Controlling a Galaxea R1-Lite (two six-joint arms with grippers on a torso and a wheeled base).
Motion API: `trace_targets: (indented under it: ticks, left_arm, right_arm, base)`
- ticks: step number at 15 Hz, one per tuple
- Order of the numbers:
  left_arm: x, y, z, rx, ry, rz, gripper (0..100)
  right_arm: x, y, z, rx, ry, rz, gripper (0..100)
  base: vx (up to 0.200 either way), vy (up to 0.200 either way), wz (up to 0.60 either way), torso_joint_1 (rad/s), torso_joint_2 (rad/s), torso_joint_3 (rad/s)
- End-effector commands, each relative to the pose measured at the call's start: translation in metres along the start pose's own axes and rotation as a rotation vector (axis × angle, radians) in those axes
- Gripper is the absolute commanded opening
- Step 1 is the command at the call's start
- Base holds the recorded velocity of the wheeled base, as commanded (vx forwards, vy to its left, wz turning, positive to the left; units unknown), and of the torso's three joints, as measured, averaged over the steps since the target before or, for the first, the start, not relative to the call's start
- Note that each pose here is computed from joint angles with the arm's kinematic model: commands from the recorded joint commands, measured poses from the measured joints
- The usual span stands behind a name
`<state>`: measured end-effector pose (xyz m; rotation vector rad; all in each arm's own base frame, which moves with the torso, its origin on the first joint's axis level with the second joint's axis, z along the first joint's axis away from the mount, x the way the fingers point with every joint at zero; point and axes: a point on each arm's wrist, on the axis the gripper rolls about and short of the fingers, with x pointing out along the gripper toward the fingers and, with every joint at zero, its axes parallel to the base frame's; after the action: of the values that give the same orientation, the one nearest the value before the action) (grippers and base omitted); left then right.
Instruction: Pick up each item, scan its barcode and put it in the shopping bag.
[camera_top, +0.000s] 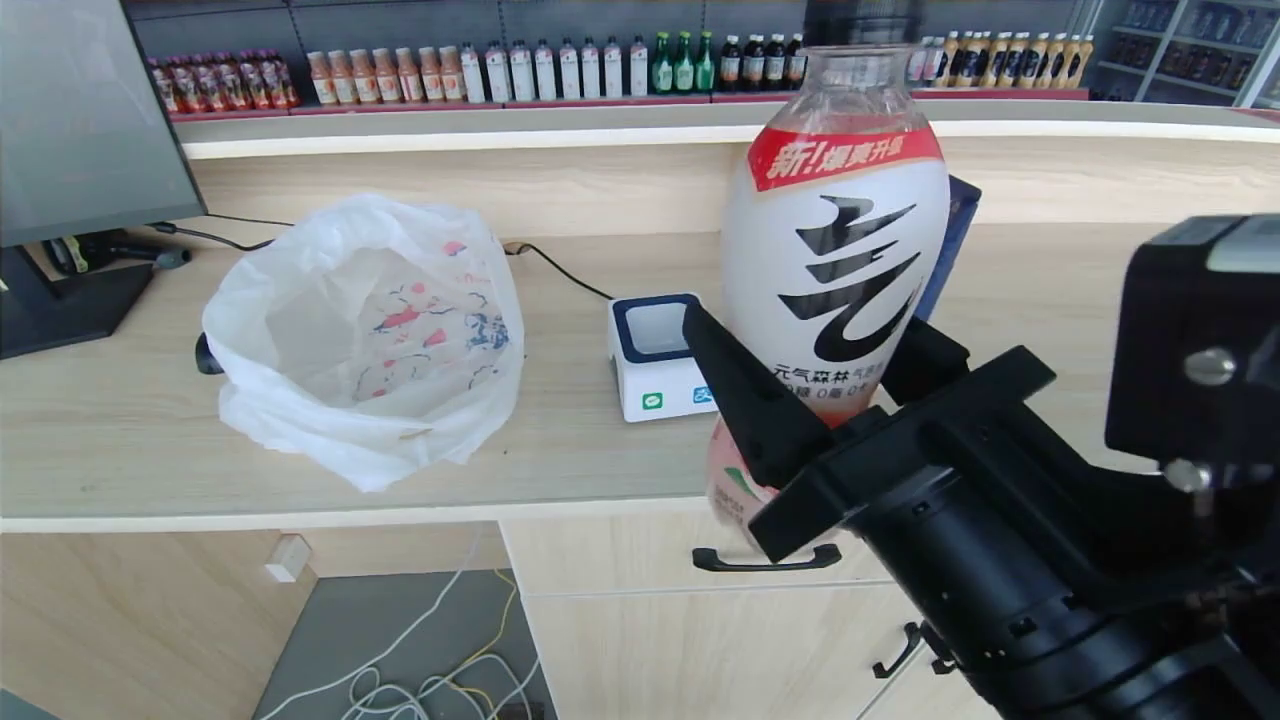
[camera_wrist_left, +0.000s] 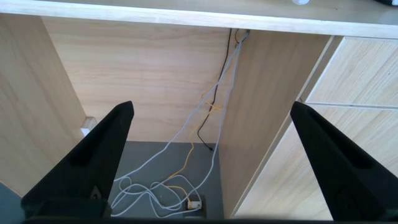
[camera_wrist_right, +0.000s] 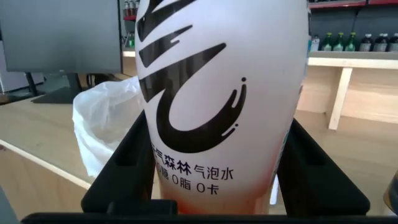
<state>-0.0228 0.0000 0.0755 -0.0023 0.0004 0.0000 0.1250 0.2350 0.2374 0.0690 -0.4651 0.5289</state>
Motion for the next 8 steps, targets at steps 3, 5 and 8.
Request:
trace_targets:
  ticks: [3, 5, 8]
  left_arm:
    - [0.0, 0.0, 0.0, -0.001, 0.0, 0.0, 100]
    - [0.0, 0.0, 0.0, -0.001, 0.0, 0.0, 100]
    - [0.0, 0.0, 0.0, -0.001, 0.0, 0.0, 100]
  right_arm:
    - [0.006, -0.044, -0.025, 0.042, 0.065, -0.151, 0]
    - [0.007, -0.046, -0.025, 0.081, 0.057, -0.16, 0]
    - [0.011, -0.052, -0.025, 0.165, 0.039, -0.18, 0]
  base:
    - [0.0, 0.0, 0.0, 0.0, 0.0, 0.0]
    - [0.0, 0.0, 0.0, 0.0, 0.0, 0.0]
    - [0.0, 0.0, 0.0, 0.0, 0.0, 0.0]
